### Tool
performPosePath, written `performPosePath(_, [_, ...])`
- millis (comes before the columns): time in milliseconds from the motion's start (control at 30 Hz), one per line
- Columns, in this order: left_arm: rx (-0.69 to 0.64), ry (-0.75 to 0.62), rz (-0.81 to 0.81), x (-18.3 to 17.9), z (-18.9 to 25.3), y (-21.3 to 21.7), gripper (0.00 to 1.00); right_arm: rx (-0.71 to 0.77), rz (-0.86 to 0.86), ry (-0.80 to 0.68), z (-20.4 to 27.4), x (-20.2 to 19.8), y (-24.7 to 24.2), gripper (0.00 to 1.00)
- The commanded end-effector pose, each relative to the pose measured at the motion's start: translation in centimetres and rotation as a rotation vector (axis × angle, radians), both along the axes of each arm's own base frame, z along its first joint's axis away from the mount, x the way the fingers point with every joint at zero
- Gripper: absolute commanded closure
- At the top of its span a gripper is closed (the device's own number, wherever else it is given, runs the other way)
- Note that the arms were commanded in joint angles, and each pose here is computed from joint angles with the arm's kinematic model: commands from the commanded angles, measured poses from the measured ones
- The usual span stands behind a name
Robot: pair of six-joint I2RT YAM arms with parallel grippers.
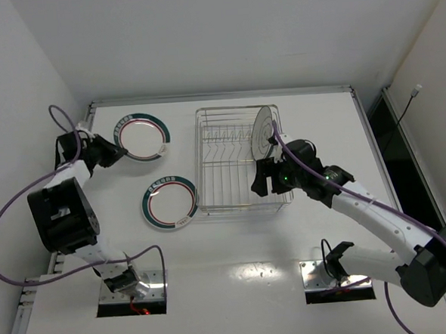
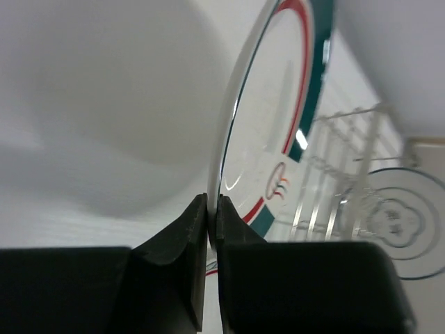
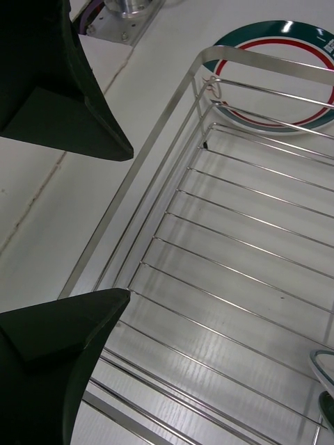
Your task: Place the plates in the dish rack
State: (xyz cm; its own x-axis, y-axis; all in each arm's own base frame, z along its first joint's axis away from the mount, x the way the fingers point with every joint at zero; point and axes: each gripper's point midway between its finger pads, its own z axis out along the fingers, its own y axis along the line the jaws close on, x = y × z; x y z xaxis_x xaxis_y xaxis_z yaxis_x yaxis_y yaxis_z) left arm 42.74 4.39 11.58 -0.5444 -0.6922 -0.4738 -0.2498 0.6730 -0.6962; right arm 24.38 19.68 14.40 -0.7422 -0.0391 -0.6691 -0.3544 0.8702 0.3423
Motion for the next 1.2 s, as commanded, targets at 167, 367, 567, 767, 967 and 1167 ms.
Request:
performPosePath(167, [-0.358,-0.464,-0.302,-0.8,9.4,-6.1,1.00,0.042,0.010,-0.072,2.0,0.8,0.5,0.29])
performPosePath(367, [-0.576,-0.663,-0.514,-4.7,14.1,-10.3,1.00,0.086,-0.004,-0.136,5.0,1.1,0.5,0.26])
performPosePath(567, [-0.577,-0.625,-0.696,-6.1,14.5,-16.2,1.00,0.184,0.035,-0.202,9.4,2.1,2.4,0.23])
performPosePath(767, [-0.442,-0.544,-0.810,-6.4,13.3,-21.4,1.00,0.209,0.050,-0.224,11.3,5.2,4.1,0.21])
performPosePath(967, [-0.268,-0.473,-0.869,-6.2,11.6,-23.5,1.00,0.261,0.058,-0.237,12.6,7.9,5.0,0.21])
performPosePath(1167, [-0.262,-0.474,-0.894,-6.5,11.7,-24.6,1.00,0.316,0.050,-0.204,12.0,9.8,5.2,0.27])
